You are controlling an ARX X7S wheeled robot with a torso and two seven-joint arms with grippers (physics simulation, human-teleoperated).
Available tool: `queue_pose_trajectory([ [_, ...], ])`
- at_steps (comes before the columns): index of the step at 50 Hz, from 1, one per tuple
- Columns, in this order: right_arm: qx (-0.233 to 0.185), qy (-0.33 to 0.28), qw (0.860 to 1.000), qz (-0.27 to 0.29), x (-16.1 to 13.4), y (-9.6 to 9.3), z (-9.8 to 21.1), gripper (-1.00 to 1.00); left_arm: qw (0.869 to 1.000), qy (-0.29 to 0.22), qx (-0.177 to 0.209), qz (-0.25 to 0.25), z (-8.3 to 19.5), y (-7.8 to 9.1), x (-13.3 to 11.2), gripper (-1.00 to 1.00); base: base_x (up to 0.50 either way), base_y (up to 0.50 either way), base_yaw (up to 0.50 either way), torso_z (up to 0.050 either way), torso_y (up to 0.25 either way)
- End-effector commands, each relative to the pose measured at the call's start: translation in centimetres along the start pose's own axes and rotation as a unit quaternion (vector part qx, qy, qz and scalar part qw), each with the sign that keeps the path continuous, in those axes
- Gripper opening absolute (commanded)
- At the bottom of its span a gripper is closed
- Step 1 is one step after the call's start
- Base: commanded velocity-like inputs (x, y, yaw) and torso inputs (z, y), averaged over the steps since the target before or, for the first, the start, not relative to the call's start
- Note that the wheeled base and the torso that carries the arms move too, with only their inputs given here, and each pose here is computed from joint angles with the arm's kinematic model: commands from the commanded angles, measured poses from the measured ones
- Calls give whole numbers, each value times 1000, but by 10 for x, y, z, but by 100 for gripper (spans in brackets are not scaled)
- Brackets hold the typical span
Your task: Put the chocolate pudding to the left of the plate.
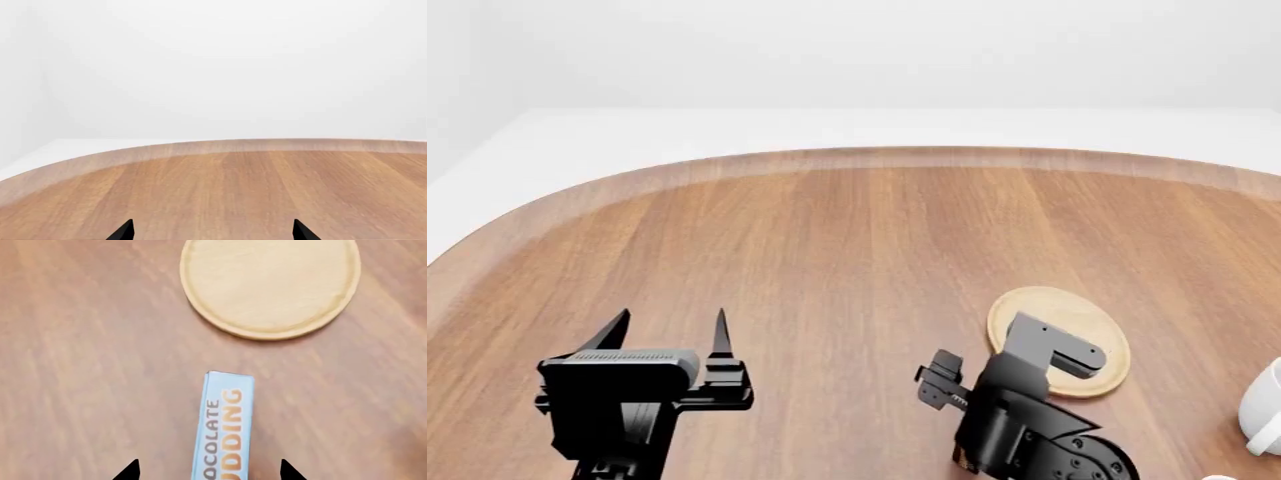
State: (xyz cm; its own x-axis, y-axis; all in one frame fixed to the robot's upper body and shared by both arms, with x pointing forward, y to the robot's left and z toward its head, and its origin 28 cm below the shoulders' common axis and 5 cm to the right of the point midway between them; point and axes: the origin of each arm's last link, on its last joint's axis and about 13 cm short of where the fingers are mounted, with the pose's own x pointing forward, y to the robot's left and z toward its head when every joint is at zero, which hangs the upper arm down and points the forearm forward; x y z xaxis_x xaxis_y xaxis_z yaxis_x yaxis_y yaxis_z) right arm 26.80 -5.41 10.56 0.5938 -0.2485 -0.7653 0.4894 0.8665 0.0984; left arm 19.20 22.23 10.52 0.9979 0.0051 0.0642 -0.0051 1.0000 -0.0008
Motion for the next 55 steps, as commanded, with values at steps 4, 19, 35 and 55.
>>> queue_pose_trajectory([
  [4,1,30,999,-13,10,3,-7,100,1000,0,-1,2,0,1,0,100,0,0,0,0,0],
  [19,-1,40,999,-15,17,4,-10,100,1000,1,-1,1,-1,1,0,100,0,0,0,0,0],
  [35,4,54,998,-17,24,3,-13,100,1000,3,-1,0,-2,1,0,100,0,0,0,0,0],
  [55,1,72,997,-17,32,2,-21,100,1000,5,0,-1,-3,0,0,100,0,0,0,0,0],
])
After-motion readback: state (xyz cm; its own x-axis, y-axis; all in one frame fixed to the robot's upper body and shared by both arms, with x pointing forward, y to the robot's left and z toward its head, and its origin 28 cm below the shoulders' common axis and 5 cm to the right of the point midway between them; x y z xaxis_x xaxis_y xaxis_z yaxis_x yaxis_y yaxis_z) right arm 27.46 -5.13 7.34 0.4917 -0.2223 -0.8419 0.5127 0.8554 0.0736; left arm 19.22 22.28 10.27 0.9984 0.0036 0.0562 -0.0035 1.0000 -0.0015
